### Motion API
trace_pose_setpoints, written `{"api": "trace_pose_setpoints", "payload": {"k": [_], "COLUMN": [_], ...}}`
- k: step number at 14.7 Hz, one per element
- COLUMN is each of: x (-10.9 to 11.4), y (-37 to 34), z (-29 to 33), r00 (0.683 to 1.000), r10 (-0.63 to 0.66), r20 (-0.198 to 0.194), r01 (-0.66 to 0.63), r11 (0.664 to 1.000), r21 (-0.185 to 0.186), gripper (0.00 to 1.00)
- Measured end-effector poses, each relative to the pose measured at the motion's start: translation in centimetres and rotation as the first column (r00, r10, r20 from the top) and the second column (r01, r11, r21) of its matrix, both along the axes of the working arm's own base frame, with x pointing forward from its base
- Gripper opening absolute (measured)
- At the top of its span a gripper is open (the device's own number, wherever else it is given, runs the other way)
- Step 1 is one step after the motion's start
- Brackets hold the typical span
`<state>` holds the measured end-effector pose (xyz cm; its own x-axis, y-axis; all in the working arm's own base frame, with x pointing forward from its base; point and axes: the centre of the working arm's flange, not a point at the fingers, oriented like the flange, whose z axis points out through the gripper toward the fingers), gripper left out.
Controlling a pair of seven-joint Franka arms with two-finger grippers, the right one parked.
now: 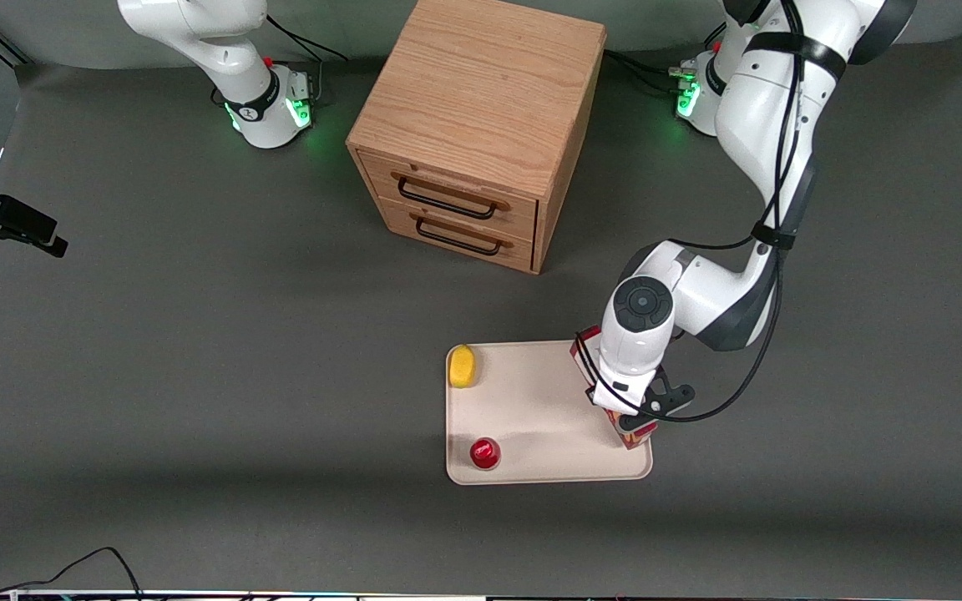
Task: Place red cookie box on tray
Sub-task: 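Carry the box over the white tray and lower it onto it, then open the left gripper, release the box, and withdraw the arm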
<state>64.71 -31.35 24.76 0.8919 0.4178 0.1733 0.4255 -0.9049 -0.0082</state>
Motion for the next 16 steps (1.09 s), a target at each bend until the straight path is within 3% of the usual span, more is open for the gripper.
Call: {"api": "trace_pose_setpoints", "payload": {"k": [3, 4, 9, 12, 16], "x": [0.0, 0.1, 0.7, 0.7, -0.6], "y": [-0.1, -0.1, 0.0, -1.3, -0.8], "z": [-0.8, -0.9, 0.2, 3.6, 12.1], "r00": [1.000, 1.000, 1.000, 0.998, 0.983], "r10": [-0.003, -0.004, 0.006, 0.019, -0.067], "r20": [0.004, 0.003, 0.005, -0.060, -0.169], "r01": [0.003, 0.004, -0.006, -0.017, 0.074], "r11": [1.000, 1.000, 1.000, 0.999, 0.997], "r21": [-0.007, -0.007, 0.000, 0.037, 0.036], "gripper": [0.11, 0.17, 0.70, 0.99, 1.00]}}
